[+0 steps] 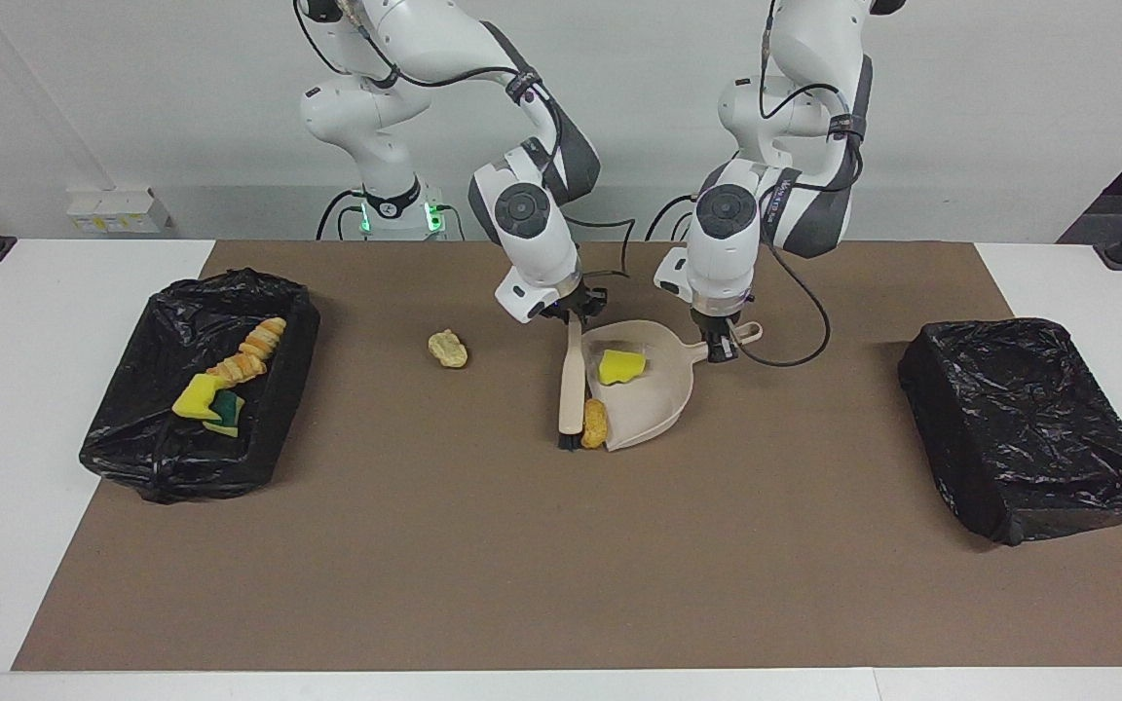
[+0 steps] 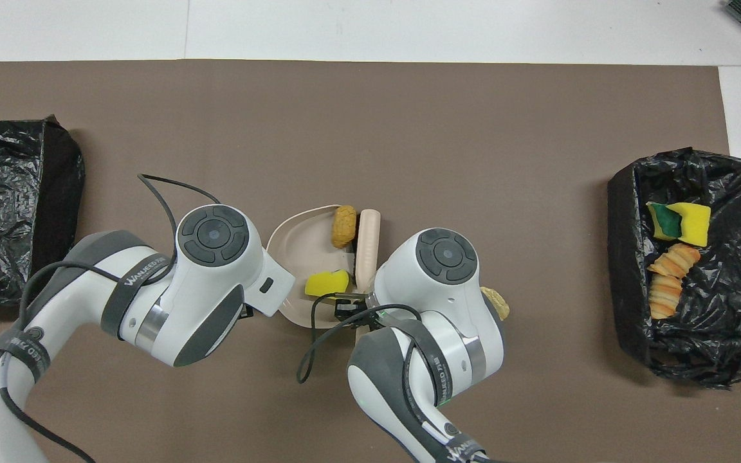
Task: Sweep and dump trash in bin
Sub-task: 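Sweep the remaining scraps toward the dustpan with the right gripper's brush, then pull the brush back toward the last bread piece with the right gripper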
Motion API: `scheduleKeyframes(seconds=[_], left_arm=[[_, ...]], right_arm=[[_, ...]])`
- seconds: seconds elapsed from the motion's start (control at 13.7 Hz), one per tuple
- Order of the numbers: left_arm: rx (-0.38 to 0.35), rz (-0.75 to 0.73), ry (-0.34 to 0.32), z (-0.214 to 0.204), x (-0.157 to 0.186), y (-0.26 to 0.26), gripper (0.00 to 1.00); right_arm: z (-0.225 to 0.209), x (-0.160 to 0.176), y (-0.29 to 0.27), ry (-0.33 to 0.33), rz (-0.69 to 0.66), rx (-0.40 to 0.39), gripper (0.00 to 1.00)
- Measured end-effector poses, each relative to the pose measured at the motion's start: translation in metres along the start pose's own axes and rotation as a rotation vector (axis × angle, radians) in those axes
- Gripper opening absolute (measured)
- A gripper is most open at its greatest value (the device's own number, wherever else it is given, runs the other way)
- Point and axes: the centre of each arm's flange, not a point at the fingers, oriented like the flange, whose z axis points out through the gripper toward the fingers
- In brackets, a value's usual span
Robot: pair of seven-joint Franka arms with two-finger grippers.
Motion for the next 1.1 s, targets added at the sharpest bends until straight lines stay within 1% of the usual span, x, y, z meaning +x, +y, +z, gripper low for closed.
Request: scheduleKeyframes(seconds=[0.15,0.29,0.37,0.51,0.66,0.73,0.88,1.02,1.1], left_arm=[[0.004,0.003,0.004,0.0,0.0,-0.001,0.31],[0.011,0.002,0.011,0.0,0.0,-0.002,0.31],[0.014,0.001,0.013,0.0,0.0,-0.002,0.31],[0.015,0.001,0.015,0.0,0.0,-0.003,0.31],[0.016,0.001,0.015,0.0,0.0,-0.003,0.31],[0.016,0.001,0.016,0.0,0.0,-0.003,0.31],[0.016,0.002,0.016,0.0,0.0,-0.003,0.31],[0.016,0.002,0.016,0.0,0.0,-0.003,0.31],[0.016,0.002,0.016,0.0,0.0,-0.003,0.31]], right_arm=[[-0.002,-0.005,-0.016,-0.011,0.025,0.078,0.26],[-0.011,-0.004,-0.028,-0.014,0.034,0.126,0.26],[-0.015,-0.004,-0.031,-0.014,0.031,0.132,0.26],[-0.027,-0.005,-0.03,-0.042,0.029,0.126,0.26],[-0.057,-0.004,-0.012,-0.08,0.039,0.11,0.26],[-0.075,-0.002,0.005,-0.098,0.044,0.078,0.26],[-0.108,0.0,0.048,-0.126,0.055,-0.027,0.26],[-0.125,0.002,0.088,-0.137,0.075,-0.146,0.26],[-0.126,0.003,0.11,-0.138,0.09,-0.215,0.26]])
